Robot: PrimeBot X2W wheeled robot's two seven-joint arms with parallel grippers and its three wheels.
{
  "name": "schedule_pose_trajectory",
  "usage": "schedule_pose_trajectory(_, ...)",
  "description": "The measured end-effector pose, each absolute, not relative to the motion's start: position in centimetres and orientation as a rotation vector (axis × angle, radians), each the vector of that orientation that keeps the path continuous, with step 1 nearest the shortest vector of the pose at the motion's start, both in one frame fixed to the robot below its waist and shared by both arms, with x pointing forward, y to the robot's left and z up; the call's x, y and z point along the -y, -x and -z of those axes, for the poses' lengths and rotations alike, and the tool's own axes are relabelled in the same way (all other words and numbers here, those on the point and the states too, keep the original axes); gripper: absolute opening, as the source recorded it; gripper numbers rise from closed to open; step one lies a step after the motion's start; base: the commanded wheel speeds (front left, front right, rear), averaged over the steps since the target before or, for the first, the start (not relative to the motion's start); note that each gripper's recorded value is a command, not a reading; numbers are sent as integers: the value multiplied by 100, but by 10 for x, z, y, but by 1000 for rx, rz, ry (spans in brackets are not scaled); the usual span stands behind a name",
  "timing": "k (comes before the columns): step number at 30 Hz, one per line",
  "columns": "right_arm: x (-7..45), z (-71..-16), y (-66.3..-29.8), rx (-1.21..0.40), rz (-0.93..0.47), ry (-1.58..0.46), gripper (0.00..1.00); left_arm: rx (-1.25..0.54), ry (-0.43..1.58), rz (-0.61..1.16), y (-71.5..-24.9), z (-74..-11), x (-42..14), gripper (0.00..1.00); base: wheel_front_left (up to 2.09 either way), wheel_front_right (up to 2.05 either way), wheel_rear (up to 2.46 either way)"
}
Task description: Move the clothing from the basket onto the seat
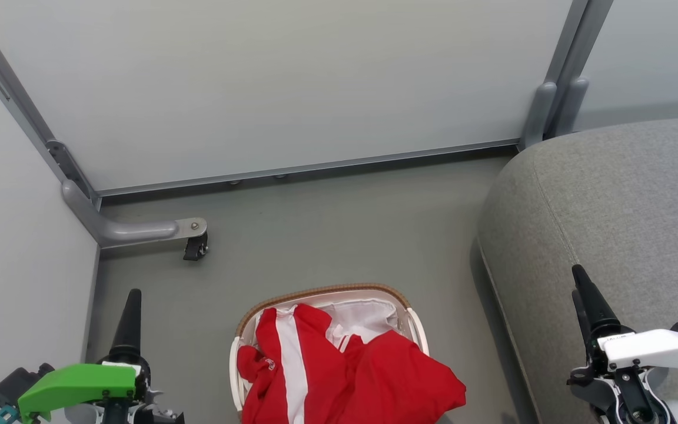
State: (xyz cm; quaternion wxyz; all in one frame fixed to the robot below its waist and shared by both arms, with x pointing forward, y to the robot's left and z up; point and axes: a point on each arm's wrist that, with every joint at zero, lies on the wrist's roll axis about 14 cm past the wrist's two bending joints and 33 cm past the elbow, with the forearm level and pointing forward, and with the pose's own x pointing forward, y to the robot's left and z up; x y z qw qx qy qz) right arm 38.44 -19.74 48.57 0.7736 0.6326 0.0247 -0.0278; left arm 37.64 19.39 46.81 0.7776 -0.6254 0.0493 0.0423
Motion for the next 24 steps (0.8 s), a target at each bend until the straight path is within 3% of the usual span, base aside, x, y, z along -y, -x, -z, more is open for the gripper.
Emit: schedule_pose_trajectory(24, 184, -495, -394, -50, -13, -891, 100, -135, 855, -44, -380, -464, -187, 100, 0, 0, 0)
